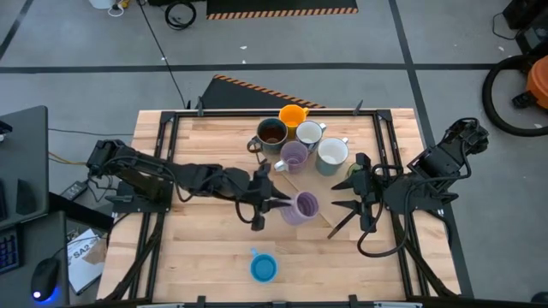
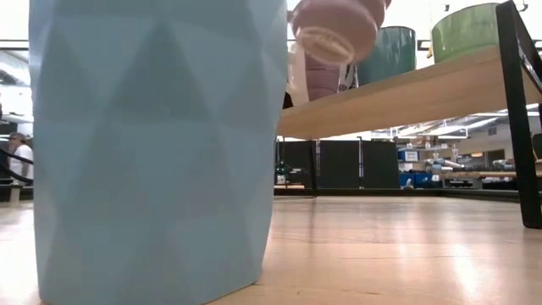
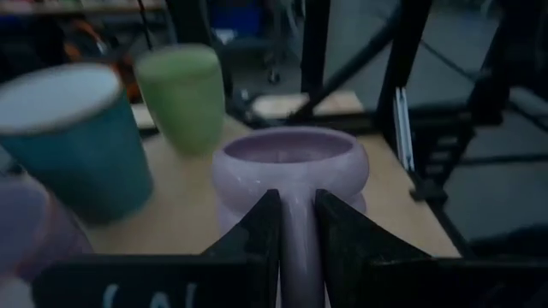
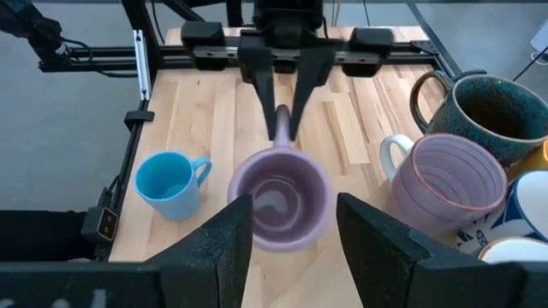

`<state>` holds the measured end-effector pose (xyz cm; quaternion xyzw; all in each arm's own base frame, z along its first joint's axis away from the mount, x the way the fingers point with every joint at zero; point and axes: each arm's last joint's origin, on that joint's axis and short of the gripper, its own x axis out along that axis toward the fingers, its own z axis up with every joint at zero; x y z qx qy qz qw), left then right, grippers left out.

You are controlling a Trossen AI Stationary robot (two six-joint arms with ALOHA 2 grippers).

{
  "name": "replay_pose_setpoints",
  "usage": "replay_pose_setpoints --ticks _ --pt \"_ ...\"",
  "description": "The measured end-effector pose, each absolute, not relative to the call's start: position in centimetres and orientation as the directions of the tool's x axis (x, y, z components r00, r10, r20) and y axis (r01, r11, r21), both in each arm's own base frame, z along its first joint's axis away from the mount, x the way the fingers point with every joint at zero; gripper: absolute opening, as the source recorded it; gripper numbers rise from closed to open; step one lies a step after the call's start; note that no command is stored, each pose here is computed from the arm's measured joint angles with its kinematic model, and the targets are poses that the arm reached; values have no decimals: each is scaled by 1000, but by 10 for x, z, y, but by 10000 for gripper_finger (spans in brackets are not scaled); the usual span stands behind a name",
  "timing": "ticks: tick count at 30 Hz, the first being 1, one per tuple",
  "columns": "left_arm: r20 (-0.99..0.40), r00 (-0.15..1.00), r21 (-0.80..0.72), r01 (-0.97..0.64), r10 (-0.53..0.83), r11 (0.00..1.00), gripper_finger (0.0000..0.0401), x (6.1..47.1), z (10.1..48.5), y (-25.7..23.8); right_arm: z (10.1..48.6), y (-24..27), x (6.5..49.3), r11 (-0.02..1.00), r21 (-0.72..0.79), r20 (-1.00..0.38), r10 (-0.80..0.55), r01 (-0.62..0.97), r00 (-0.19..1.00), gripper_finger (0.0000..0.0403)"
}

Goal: Place coffee mugs
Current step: Put the purple mug on the shelf

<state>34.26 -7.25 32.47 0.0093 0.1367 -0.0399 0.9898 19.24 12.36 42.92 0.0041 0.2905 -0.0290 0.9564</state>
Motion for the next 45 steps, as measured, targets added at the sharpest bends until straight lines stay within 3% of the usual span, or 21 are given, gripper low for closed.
replay_pose_setpoints --ticks 7,19,39,45 --pt "-139 990 43 30 -24 999 61 351 335 -62 430 124 193 999 -7 -544 -47 51 838 176" --pt "-78 991 69 -102 107 992 61 378 312 -58 431 125 194 999 -6 -542 -45 50 839 176" --pt "34 990 80 -140 138 987 61 397 297 -54 432 126 194 999 13 -539 -18 29 842 176" --pt "26 989 84 -144 142 986 61 397 296 -53 410 138 202 999 -33 -623 -7 -18 782 176"
